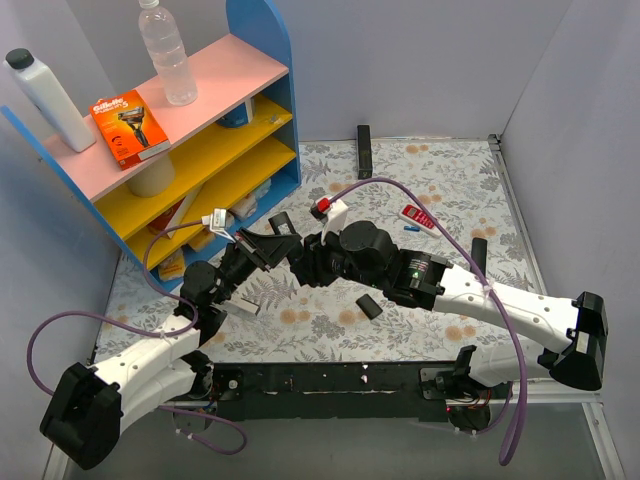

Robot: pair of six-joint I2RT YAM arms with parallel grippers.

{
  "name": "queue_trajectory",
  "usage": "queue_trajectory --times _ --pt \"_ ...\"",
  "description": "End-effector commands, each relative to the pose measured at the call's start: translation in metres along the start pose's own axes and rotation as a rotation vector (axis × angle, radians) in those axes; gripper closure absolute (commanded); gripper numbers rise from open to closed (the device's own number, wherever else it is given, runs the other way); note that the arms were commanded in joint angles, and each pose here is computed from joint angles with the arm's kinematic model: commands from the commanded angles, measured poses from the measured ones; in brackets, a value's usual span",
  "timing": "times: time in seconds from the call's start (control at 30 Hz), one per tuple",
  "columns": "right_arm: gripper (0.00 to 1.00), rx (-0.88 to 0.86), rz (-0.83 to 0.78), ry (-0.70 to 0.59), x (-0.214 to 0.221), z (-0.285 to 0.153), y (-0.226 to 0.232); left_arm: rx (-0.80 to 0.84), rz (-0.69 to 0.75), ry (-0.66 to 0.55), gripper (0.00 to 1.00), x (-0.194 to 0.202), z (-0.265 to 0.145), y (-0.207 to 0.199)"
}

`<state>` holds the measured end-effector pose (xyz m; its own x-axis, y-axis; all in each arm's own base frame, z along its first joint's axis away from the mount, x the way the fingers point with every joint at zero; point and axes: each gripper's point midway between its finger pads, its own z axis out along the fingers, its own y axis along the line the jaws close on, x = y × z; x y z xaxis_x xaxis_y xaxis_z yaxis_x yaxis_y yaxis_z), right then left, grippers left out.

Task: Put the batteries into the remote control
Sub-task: Load the battery into the remote control.

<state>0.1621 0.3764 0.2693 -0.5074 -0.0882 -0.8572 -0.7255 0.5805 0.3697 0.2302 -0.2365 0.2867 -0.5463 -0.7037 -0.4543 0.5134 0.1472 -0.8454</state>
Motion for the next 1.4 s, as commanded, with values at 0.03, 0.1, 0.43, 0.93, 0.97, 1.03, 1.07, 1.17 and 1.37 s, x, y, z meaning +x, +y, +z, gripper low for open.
queue_trajectory --times 0.03,0.1,0.43,0.93,0.97,1.03,1.07,1.17,1.37 --pt "0.59 0.077 -0.012 -0.026 -0.013 -0.003 -0.011 0.084 -0.025 -0.013 1.0 -0.002 -0.004 -0.021" --pt "0.57 0.084 -0.015 -0.032 -0.016 -0.004 -0.012 0.081 -0.026 -0.012 1.0 -0.002 -0.004 -0.02" --pt "0.48 0.094 -0.058 -0.043 -0.03 -0.013 -0.012 0.068 -0.036 -0.001 1.0 0.003 -0.007 -0.015" --pt "0.52 -0.211 -0.62 -0.089 -0.056 -0.058 0.028 0.064 -0.029 0.07 1.0 0.01 -0.004 -0.021" --pt "0.53 -0.221 -0.647 -0.083 -0.055 -0.059 0.029 0.065 -0.028 0.076 1.0 0.011 -0.004 -0.022" --pt "0.55 -0.243 -0.696 -0.067 -0.052 -0.062 0.03 0.072 -0.031 0.092 1.0 0.012 -0.003 -0.025" --pt "0.57 -0.247 -0.74 -0.047 -0.049 -0.062 0.027 0.072 -0.028 0.097 1.0 0.012 -0.003 -0.026" --pt "0.6 -0.273 -0.826 -0.024 -0.043 -0.063 0.026 0.09 -0.026 0.126 1.0 0.015 -0.002 -0.033" --pt "0.65 -0.317 -0.914 -0.002 -0.034 -0.061 0.027 0.123 -0.022 0.183 1.0 0.019 0.0 -0.045"
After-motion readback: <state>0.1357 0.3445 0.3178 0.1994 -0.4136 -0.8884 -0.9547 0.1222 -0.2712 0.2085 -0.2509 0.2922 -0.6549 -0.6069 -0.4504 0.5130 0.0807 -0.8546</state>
